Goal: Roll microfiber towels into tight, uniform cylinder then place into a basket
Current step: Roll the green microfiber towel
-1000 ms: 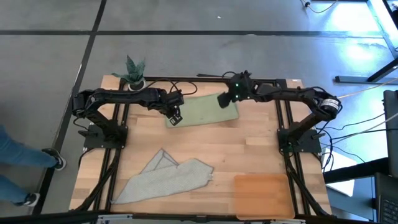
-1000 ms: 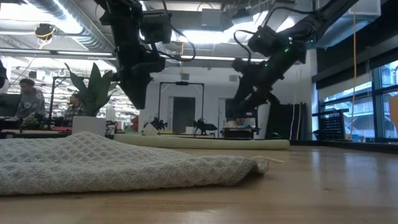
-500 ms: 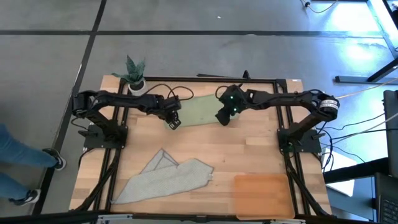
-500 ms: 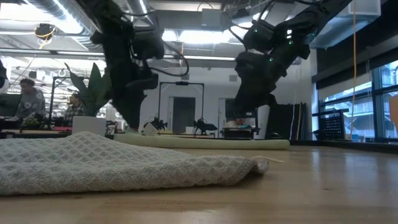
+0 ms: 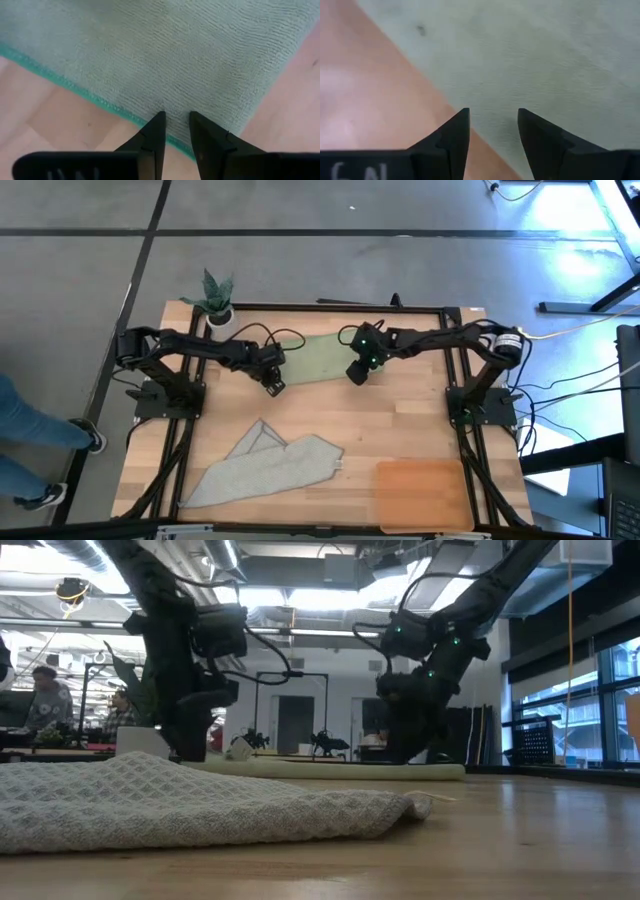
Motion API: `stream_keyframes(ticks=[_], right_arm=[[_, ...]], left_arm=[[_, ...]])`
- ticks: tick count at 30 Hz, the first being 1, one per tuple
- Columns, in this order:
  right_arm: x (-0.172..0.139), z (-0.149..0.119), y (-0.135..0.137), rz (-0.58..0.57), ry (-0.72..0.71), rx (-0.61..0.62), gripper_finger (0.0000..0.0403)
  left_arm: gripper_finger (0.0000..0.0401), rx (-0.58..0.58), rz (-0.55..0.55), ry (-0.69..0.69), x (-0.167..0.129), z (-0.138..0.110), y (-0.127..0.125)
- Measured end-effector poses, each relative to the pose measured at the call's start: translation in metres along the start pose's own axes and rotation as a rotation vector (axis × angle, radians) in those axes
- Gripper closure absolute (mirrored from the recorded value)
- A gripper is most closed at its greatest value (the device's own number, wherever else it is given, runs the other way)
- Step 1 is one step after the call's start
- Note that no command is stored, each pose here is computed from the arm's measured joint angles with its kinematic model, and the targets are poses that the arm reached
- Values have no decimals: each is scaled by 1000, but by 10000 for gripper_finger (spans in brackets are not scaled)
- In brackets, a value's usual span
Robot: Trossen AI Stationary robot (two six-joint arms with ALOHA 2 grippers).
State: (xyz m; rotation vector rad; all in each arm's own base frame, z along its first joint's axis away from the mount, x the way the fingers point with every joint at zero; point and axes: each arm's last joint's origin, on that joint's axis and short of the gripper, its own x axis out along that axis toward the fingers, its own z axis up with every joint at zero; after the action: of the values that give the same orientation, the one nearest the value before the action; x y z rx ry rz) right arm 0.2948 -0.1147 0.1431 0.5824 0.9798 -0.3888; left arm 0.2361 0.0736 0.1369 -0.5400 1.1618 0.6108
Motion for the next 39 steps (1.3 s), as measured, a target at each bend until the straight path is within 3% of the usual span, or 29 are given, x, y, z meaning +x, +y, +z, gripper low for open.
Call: stream_keyframes(ticks=[12, 21, 26, 31, 39], right_arm=[[1, 2, -16, -145, -21, 18, 235], [-2, 8, -14, -135, -38, 30, 235], [-11, 20, -3, -37, -41, 23, 235], [-14, 16, 10, 84, 47, 4, 235], [-3, -14, 15, 67, 160, -20, 235]], left_arm=[[322, 52, -125, -21, 1, -17, -32], [323, 128, -257, -100, -8, -25, -64], [323, 173, -309, -154, -26, -12, -70], [323, 220, -206, -191, -36, -6, -56], [323, 173, -80, -61, -26, -16, -40]])
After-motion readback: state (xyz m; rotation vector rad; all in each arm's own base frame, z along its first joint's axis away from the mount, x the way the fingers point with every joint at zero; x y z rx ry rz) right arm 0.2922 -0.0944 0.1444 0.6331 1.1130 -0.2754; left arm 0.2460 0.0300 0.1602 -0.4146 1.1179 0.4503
